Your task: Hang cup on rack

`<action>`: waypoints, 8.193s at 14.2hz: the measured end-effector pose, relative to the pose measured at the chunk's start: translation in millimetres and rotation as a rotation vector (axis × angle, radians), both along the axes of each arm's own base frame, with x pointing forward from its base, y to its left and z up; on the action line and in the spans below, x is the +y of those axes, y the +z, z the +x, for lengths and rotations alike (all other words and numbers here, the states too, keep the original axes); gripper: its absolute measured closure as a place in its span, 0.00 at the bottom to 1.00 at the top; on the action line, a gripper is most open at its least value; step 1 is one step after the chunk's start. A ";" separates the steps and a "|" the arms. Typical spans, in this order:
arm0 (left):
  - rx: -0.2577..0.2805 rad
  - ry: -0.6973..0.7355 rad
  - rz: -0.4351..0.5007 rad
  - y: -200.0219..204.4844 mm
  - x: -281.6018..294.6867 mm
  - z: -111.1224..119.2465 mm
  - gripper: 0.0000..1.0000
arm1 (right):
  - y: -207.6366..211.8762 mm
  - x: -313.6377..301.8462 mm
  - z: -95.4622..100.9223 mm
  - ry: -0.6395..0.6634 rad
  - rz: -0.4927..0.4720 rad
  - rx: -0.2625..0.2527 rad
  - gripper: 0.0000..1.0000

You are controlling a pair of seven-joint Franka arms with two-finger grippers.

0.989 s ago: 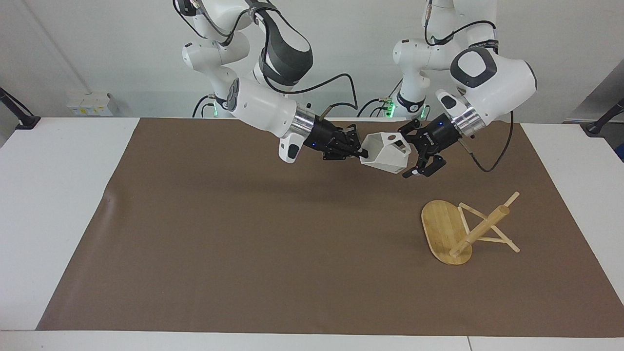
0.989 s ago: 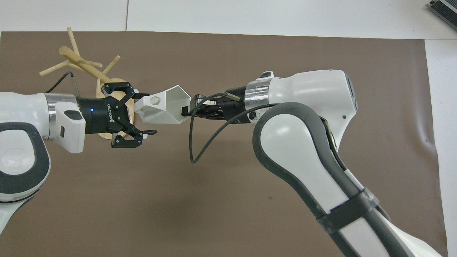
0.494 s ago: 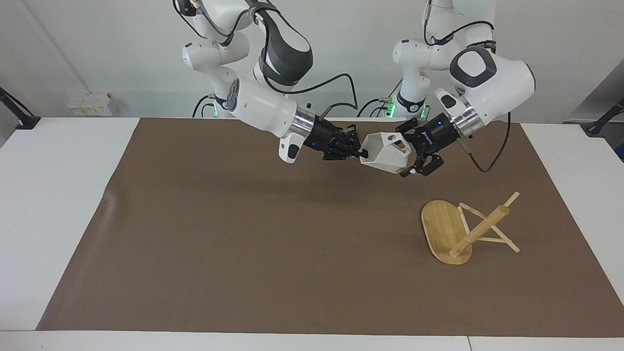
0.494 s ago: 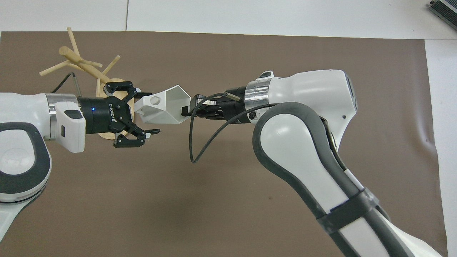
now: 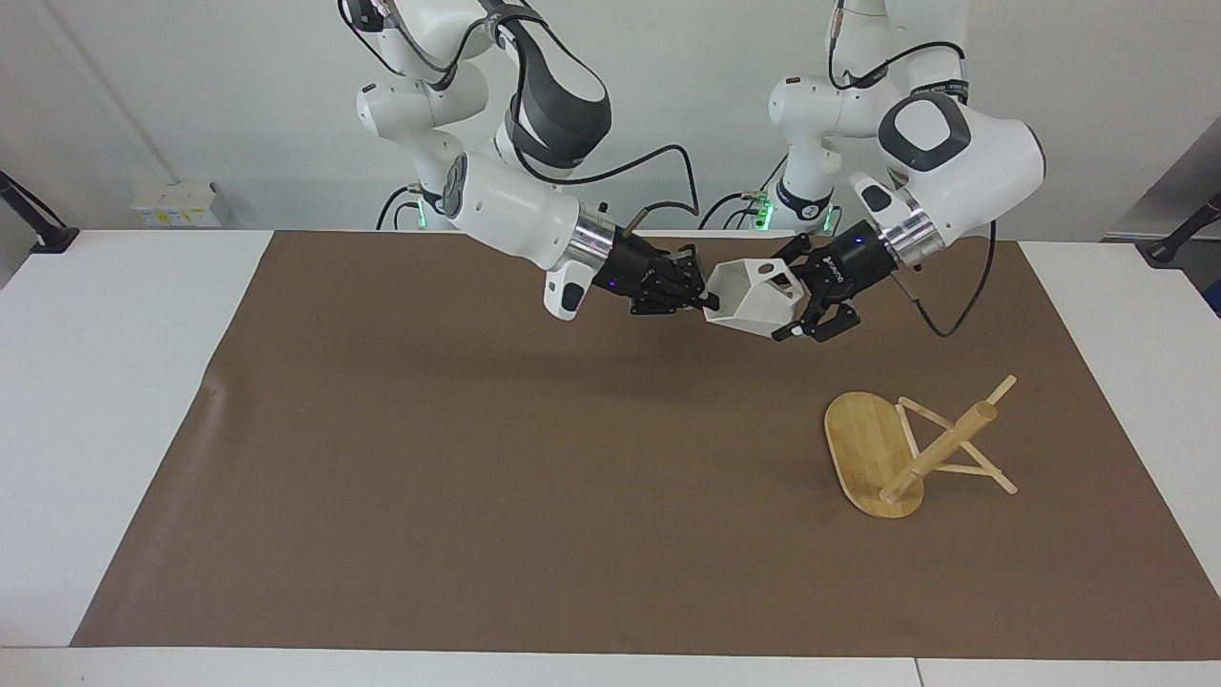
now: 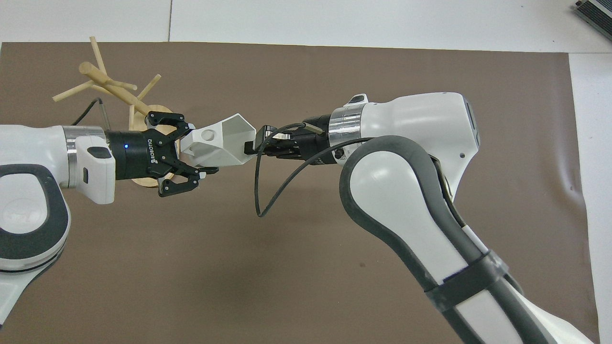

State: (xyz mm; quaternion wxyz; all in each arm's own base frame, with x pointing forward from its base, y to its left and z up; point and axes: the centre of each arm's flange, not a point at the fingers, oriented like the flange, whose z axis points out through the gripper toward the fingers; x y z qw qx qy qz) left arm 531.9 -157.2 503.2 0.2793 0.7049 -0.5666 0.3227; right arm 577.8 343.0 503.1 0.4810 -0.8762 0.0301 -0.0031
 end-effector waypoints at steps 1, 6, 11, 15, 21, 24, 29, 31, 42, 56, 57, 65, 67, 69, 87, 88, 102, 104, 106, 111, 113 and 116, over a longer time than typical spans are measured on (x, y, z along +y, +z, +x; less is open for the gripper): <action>0.002 0.001 0.000 0.0 0.0 0.0 0.29 | 0.0 -0.1 0.1 0.000 0.000 0.000 0.94; 0.010 0.007 -0.002 -0.2 -0.4 -0.2 0.29 | 0.1 -0.4 0.4 -0.001 0.000 0.000 0.94; 0.017 0.022 -0.003 -0.5 2.3 0.9 0.29 | 2.8 3.3 -1.1 0.010 -0.012 -0.015 0.77; 0.045 0.073 -0.007 -1.1 8.6 3.7 0.29 | 3.3 4.7 -1.9 0.013 -0.014 -0.017 0.33; 0.073 0.264 0.001 -10.2 34.5 16.0 0.29 | 3.6 2.3 0.8 0.000 -0.017 -0.023 0.00; 0.085 0.371 0.008 -17.6 44.9 18.8 0.29 | 6.8 -6.5 4.9 0.018 -0.090 -0.074 0.00; 0.140 0.521 0.003 -31.0 57.3 18.3 0.29 | 29.2 -43.4 15.0 0.067 -0.339 -0.249 0.00; 0.157 0.560 -0.004 -32.6 59.8 18.3 0.29 | 39.6 -69.6 22.3 0.061 -0.427 -0.300 0.00; 0.275 0.767 0.084 -39.1 62.9 26.6 0.29 | 92.7 -268.5 25.5 -0.086 -0.584 -0.201 0.00; 0.385 0.925 0.031 -48.2 82.6 49.5 0.29 | 121.9 -365.2 -20.5 0.005 -1.063 -0.101 0.00; 0.391 0.945 0.025 -48.0 89.8 51.8 0.29 | 121.8 -369.0 -22.0 0.034 -1.074 -0.101 0.00; 0.532 1.116 -0.037 -49.0 96.2 56.0 0.29 | 121.7 -406.3 -40.1 0.050 -0.994 0.026 0.00; 0.575 1.167 -0.055 -48.6 95.5 56.2 0.29 | 119.3 -404.6 -41.9 0.060 -0.985 0.041 0.00; 0.609 1.202 -0.075 -48.5 95.0 56.2 0.29 | 116.3 -398.3 -43.9 0.083 -0.980 0.059 0.00; 0.627 1.248 -0.062 -46.2 93.4 59.2 0.02 | 115.0 -372.7 -49.2 0.116 -0.981 0.058 0.00; 0.621 1.244 -0.056 -44.1 92.8 59.9 0.00 | 115.1 -371.6 -49.2 0.114 -0.981 0.059 0.00; 0.587 1.129 0.455 93.9 143.4 8.7 0.00 | 125.9 -379.3 -41.9 -0.058 -1.018 0.042 0.00; 0.586 1.129 0.521 119.7 149.1 2.1 0.00 | 125.2 -380.0 -41.9 -0.061 -1.017 0.045 0.00; 0.585 1.131 0.559 139.7 151.9 -2.4 0.00 | 124.9 -381.1 -42.0 -0.063 -1.017 0.047 0.00; 0.626 1.118 0.602 157.8 152.2 5.9 0.00 | 124.0 -382.3 -42.1 -0.064 -1.017 0.050 0.00; 0.631 1.112 0.624 157.9 149.5 8.9 0.00 | 123.9 -382.0 -42.1 -0.064 -1.017 0.050 0.00; 0.642 1.098 0.643 153.3 143.9 8.3 0.00 | 123.6 -378.7 -41.9 -0.058 -1.017 0.048 0.00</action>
